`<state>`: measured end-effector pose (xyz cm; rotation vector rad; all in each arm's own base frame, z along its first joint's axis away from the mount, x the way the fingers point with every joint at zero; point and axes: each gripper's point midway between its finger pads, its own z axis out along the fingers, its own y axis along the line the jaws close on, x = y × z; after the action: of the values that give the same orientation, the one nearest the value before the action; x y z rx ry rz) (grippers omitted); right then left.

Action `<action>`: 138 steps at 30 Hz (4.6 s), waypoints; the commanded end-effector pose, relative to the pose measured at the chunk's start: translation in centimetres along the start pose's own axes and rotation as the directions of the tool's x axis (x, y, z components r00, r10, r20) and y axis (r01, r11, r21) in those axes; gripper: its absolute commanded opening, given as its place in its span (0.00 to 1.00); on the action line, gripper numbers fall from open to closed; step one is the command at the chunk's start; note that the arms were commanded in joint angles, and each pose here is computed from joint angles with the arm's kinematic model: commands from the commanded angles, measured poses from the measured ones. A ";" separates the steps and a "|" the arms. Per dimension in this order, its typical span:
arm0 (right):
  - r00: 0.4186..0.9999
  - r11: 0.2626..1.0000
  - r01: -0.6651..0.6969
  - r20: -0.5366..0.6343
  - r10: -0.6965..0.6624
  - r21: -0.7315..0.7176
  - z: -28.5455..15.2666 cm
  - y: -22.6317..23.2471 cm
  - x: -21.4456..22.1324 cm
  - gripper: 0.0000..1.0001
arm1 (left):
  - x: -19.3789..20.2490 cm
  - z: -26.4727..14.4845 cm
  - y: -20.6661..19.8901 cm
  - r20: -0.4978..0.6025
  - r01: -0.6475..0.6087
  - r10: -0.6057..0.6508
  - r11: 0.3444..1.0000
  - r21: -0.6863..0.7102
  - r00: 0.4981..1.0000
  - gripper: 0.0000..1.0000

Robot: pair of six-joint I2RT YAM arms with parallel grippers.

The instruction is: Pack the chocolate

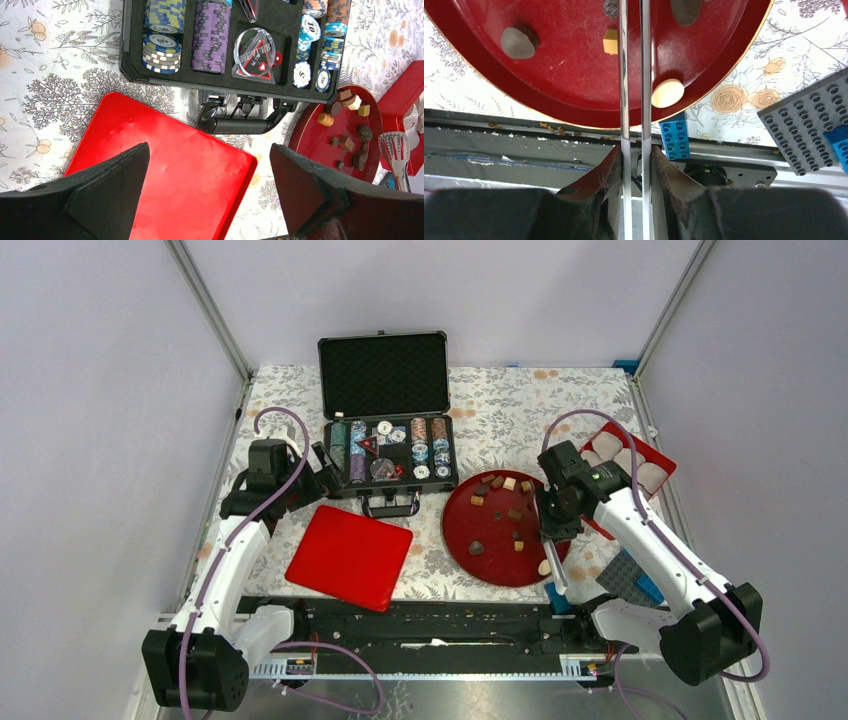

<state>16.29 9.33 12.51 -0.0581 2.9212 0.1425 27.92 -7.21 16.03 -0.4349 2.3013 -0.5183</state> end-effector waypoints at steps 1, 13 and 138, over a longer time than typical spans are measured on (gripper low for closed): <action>1.000 0.999 0.013 -0.019 -0.014 -0.049 -0.4 1.0 0.4 0.30 | -2.3 -1.0 -1.8 0.081 -0.035 0.030 0.998 0.058 0.996 0.99; 0.996 0.998 0.059 -0.063 -0.061 -0.033 0.0 1.6 0.8 0.41 | -2.1 -0.6 -1.7 0.065 -0.033 0.029 0.998 0.056 0.997 0.99; 0.892 0.906 -0.422 0.186 0.411 0.024 -2.2 -7.2 -5.9 0.19 | -1.1 0.8 -2.0 -0.005 -0.068 0.069 0.993 0.094 0.998 0.99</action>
<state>23.06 1.15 14.92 0.5347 2.7133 0.0334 27.98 -8.61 15.28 -0.3471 2.3465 -0.5954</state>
